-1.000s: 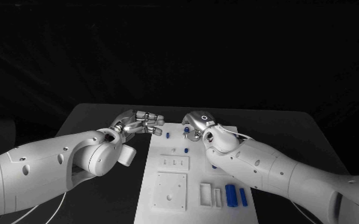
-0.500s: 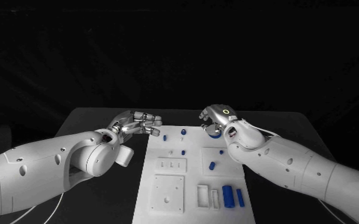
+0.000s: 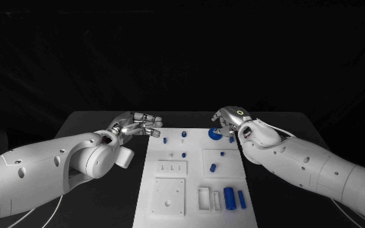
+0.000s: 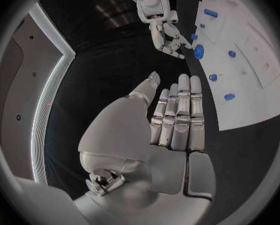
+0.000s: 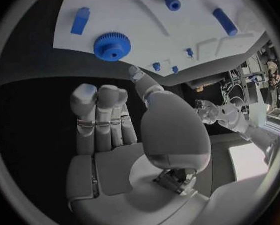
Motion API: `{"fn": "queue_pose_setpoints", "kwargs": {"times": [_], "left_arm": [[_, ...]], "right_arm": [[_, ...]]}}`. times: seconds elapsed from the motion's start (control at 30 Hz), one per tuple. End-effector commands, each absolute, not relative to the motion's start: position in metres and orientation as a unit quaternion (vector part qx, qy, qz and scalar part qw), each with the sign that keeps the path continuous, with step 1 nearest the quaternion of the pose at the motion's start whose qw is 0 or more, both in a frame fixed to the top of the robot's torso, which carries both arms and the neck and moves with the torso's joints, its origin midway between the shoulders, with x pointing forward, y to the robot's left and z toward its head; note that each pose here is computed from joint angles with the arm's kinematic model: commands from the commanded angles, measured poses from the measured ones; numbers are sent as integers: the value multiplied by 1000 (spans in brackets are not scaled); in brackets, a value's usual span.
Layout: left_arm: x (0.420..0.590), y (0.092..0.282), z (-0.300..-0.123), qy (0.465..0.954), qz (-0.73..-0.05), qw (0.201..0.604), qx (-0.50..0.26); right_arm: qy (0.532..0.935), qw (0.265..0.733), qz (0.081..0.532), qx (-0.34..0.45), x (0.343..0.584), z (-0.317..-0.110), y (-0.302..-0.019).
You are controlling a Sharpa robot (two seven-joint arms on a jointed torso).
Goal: Assemble the parts on the task board
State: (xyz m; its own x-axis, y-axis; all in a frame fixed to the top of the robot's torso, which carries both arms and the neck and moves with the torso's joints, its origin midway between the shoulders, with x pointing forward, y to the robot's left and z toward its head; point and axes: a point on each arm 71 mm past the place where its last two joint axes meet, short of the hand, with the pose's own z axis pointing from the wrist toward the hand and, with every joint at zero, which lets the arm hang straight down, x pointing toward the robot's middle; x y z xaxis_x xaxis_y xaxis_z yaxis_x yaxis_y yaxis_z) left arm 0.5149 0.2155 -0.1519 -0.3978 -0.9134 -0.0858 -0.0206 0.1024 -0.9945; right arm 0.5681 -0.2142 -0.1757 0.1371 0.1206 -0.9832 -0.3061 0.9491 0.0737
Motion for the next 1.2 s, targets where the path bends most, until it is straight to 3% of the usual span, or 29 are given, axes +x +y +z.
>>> {"fn": "queue_pose_setpoints", "kwargs": {"times": [0.03, 1.2], "left_arm": [[515, 213, -150, 627, -562, 398, -364], [517, 209, -151, 631, -559, 401, -359]], "right_arm": [[670, 724, 144, -80, 571, -183, -216], [722, 677, 132, -47, 585, -209, -223]]}}
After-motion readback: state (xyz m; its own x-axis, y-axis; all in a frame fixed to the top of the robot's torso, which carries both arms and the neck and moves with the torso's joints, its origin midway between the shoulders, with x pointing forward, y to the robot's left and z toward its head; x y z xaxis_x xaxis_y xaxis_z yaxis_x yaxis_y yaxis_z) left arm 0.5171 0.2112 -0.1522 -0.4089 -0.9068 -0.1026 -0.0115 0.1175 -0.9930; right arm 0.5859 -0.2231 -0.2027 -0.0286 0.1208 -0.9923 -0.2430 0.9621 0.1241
